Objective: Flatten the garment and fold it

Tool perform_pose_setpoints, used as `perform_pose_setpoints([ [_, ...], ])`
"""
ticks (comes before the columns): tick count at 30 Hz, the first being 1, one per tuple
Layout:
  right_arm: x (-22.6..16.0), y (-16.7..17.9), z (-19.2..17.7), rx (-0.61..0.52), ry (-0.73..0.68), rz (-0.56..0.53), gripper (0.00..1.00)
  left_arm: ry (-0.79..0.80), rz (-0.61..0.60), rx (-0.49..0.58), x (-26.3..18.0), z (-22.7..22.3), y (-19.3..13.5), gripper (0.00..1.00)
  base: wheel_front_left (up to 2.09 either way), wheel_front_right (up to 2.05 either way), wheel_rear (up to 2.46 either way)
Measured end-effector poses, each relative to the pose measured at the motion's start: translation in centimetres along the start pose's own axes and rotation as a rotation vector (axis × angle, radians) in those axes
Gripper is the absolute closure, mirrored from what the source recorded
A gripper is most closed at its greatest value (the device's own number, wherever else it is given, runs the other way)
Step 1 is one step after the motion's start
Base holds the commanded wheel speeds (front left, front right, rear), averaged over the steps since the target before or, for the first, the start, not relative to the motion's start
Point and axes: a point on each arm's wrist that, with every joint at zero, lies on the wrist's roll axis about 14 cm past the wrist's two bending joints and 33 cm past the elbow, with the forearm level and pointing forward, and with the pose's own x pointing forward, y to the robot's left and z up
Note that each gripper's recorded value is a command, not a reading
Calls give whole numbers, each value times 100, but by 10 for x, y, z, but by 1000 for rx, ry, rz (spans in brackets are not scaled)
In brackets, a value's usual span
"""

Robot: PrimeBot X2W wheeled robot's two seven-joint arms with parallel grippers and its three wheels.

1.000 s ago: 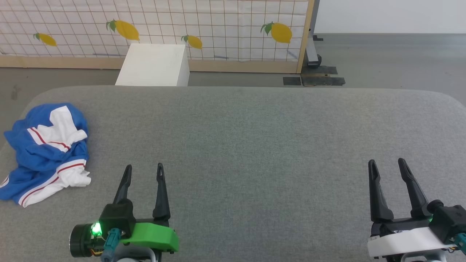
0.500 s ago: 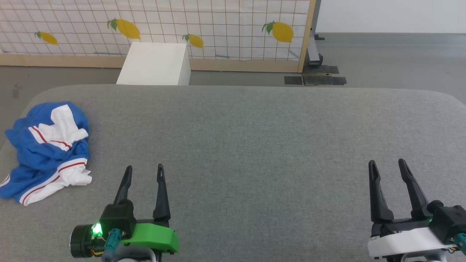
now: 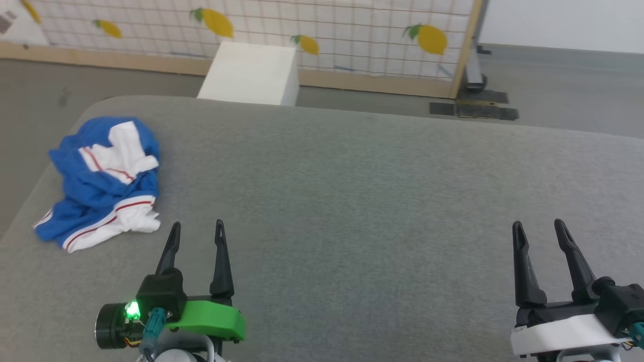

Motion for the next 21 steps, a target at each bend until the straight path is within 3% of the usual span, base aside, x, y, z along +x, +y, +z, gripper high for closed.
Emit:
perform_pose_setpoints([
  [5,19,28,-12,3,21,93,0,6,127,23,-15,2,41,0,0,0,0],
  [21,51,115,-38,43,65,348,0,16,436,74,-77,13,129,0,0,0,0],
])
